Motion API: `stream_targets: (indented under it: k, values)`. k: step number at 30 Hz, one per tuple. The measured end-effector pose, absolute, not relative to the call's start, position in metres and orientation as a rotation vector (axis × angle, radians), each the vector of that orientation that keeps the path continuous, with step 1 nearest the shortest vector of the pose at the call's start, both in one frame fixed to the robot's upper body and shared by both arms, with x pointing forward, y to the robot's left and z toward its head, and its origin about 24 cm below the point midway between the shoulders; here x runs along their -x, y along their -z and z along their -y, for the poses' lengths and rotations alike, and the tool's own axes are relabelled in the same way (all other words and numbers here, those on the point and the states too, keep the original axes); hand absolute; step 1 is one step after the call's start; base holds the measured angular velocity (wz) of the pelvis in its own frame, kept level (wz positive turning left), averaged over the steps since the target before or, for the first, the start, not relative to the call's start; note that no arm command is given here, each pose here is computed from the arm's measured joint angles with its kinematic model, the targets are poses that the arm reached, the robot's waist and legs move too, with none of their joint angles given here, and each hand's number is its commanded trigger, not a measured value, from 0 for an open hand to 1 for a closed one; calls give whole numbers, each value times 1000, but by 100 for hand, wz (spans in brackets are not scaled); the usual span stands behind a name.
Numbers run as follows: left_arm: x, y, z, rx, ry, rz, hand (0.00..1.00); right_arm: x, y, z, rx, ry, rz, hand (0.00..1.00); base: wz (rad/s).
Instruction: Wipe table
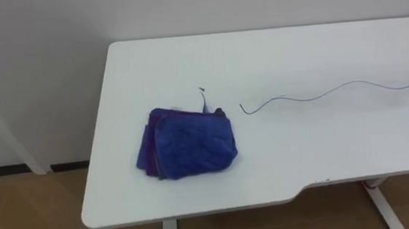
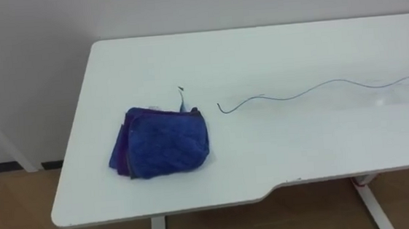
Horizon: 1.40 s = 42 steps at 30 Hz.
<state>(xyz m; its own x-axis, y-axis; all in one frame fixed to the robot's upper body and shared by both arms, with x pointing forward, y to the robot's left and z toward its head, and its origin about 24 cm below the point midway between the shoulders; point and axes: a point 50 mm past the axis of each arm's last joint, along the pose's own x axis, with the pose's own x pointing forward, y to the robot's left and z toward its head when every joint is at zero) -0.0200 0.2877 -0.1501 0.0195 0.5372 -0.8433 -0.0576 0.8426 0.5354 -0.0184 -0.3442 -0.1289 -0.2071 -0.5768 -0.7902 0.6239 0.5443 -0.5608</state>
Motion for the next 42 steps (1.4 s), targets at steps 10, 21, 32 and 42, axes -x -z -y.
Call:
stream_targets:
  k: [10, 21, 32, 42]
  values:
    - [2, 143, -300, -464, -488, -1396, 0, -94, 70, 400, 309, 1151, -965, 0, 0]
    - [-7, 144, -291, -500, -387, -1346, 0, -221, -51, 352, 955, 829, -175, 0, -2]
    - [-19, 148, -277, -523, -302, -1319, 0, -252, -87, 274, 1246, 527, 171, 0, 6]
    - [-35, 149, -269, -555, -232, -1261, 0, -258, -70, 210, 1276, 185, 222, 0, 3]
